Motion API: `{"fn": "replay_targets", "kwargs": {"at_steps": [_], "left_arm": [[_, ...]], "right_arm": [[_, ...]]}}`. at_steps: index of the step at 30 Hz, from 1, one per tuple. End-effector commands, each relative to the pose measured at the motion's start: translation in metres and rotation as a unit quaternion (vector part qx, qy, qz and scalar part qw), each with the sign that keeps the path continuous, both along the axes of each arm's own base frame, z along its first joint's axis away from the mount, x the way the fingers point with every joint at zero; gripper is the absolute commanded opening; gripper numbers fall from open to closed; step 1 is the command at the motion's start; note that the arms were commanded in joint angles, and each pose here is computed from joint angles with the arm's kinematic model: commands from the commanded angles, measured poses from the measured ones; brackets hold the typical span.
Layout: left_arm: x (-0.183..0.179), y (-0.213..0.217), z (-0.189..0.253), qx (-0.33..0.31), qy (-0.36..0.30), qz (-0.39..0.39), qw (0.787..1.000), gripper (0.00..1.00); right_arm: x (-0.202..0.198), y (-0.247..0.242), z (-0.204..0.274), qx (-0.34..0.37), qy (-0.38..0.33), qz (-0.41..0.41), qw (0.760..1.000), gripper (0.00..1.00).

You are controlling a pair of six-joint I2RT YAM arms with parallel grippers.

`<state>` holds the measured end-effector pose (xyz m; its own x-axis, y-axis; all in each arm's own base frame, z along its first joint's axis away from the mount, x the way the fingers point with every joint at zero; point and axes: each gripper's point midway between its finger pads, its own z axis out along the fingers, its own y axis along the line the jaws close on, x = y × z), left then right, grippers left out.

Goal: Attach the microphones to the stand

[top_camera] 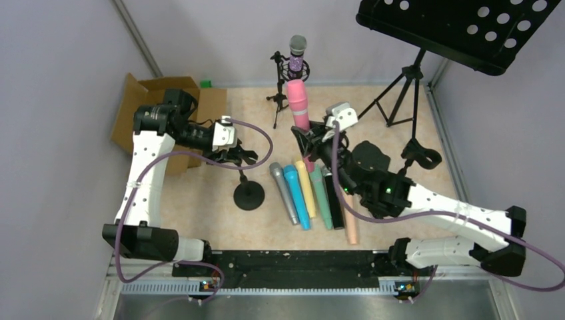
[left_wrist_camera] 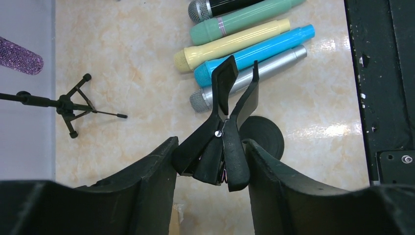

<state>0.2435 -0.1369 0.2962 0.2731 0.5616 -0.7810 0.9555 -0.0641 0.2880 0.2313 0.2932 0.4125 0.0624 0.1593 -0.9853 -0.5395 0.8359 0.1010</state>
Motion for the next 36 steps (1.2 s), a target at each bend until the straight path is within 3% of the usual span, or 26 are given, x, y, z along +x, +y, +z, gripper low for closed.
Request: {"fn": "replay_targets", "kwargs": {"at_steps": [1,3,5,7,17,21,25,29,32,36], "left_arm": [[-0.011,-0.003,0.011,-0.014,0.003,0.001,1.0,0.41],[-0.01,-0.006,0.014,-0.033,0.001,0.022,0.999,0.16],[-0.003,-0.009,0.018,-0.062,0.003,0.069,0.996,0.02],[-0.004,-0.008,0.015,-0.073,-0.019,0.085,0.994,0.0],[0.011,-0.002,0.01,-0.148,0.005,0.231,0.962,0.0],[0.01,0.001,0.003,-0.139,-0.006,0.236,0.962,0.0],[0.012,0.008,-0.001,-0.117,-0.009,0.249,0.961,0.0],[0.008,0.013,-0.003,-0.1,-0.03,0.245,0.964,0.0],[0.004,0.012,0.002,-0.104,-0.041,0.239,0.964,0.0],[0.001,0.01,0.005,-0.111,-0.04,0.235,0.965,0.0]], "right_arm": [[0.013,0.011,0.043,0.076,-0.069,-0.013,0.995,0.0],[0.013,0.021,0.047,0.093,-0.085,-0.001,0.992,0.0],[0.015,0.033,0.048,0.103,-0.089,0.009,0.991,0.0],[0.013,0.043,0.051,0.12,-0.099,0.027,0.987,0.0],[0.007,0.069,0.05,0.177,-0.118,0.075,0.974,0.0],[0.011,0.074,0.043,0.159,-0.108,0.069,0.979,0.0],[0.021,0.067,0.001,0.091,-0.029,0.036,0.995,0.0],[0.011,0.035,-0.075,0.009,0.086,0.009,0.996,0.0],[-0.004,0.01,-0.14,-0.044,0.172,-0.004,0.984,0.0],[-0.045,0.005,-0.218,-0.102,0.272,0.066,0.955,0.0]]}}
